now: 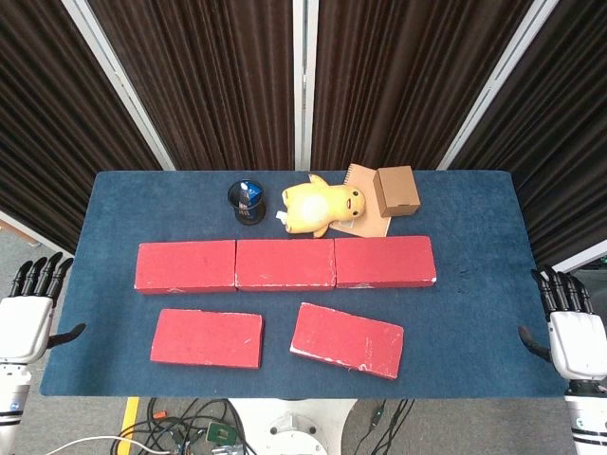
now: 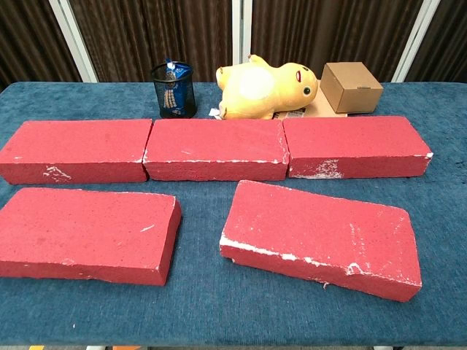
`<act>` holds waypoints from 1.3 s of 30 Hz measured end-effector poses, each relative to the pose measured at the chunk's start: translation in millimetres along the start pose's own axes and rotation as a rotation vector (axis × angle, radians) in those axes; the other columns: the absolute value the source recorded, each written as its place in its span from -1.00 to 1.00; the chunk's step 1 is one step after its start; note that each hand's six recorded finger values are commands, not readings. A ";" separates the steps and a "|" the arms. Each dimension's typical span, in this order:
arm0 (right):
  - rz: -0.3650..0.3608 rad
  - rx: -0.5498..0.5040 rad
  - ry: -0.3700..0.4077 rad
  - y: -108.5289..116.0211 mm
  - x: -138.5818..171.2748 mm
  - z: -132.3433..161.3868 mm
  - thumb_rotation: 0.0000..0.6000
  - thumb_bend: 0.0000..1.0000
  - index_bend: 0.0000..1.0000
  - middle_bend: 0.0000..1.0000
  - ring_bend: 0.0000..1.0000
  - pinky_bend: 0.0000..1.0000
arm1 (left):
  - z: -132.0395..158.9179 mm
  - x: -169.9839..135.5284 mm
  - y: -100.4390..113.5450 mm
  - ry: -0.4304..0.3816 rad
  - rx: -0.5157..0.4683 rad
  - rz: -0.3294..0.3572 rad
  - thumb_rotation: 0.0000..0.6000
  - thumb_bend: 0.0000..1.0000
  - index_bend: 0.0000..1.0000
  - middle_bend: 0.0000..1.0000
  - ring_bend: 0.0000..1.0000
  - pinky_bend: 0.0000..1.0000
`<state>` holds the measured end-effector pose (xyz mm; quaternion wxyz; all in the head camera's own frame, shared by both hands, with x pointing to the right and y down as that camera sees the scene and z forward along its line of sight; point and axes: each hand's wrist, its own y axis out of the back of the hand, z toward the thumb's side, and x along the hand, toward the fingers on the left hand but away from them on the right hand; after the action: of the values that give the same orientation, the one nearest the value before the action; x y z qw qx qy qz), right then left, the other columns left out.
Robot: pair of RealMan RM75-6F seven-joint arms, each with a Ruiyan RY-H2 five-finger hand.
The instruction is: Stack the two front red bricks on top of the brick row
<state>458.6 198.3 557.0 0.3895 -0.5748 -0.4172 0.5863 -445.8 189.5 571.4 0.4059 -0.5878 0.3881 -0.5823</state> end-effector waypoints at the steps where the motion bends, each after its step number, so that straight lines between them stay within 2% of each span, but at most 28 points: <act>1: 0.001 -0.001 0.000 -0.4 -0.1 -0.2 1.00 -0.62 -1.00 -1.00 -1.00 -1.00 | 0.0 -0.3 -0.1 0.001 -0.001 -0.001 1.00 -0.91 -0.95 -1.00 -1.00 -1.00; 9: -0.002 -0.008 -0.005 0.0 -1.0 -2.6 1.00 -0.62 -1.00 -1.00 -1.00 -1.00 | 3.6 -3.6 -2.8 -0.008 -0.013 -0.029 1.00 -0.92 -0.95 -1.00 -1.00 -1.00; 13: -0.007 -0.017 -0.010 1.6 -1.1 -2.9 1.00 -0.62 -1.00 -1.00 -1.00 -1.00 | 9.9 -5.8 -9.7 -0.034 -0.027 -0.072 1.00 -0.94 -0.95 -1.00 -1.00 -1.00; 23: 0.000 0.000 -0.012 -0.2 -1.7 -5.5 1.00 -0.62 -1.00 -1.00 -1.00 -1.00 | 45.3 -20.6 -43.5 -0.173 -0.119 -0.307 1.00 -0.98 -0.96 -1.00 -1.00 -1.00; 25: 0.002 0.001 -0.017 -0.6 -2.2 -6.8 1.00 -0.62 -1.00 -1.00 -1.00 -1.00 | 52.8 -21.4 -49.7 -0.192 -0.134 -0.335 1.00 -0.98 -0.96 -1.00 -1.00 -1.00; 33: 0.004 0.002 -0.026 -0.8 -6.9 -9.1 1.00 -0.62 -1.00 -1.00 -1.00 -1.00 | 96.5 -21.3 -91.7 -0.270 -0.196 -0.508 1.00 -0.98 -0.97 -1.00 -1.00 -1.00; 39: 0.006 0.001 -0.032 -0.4 -7.7 -12.3 1.00 -0.62 -1.00 -1.00 -1.00 -1.00 | 138.2 -15.1 -115.0 -0.335 -0.214 -0.561 1.00 -0.98 -0.97 -1.00 -1.00 -1.00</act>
<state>471.1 191.8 560.1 0.3815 -0.5665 -0.4211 0.5968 -309.9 249.5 673.8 0.2241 -0.7985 0.1982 -0.5224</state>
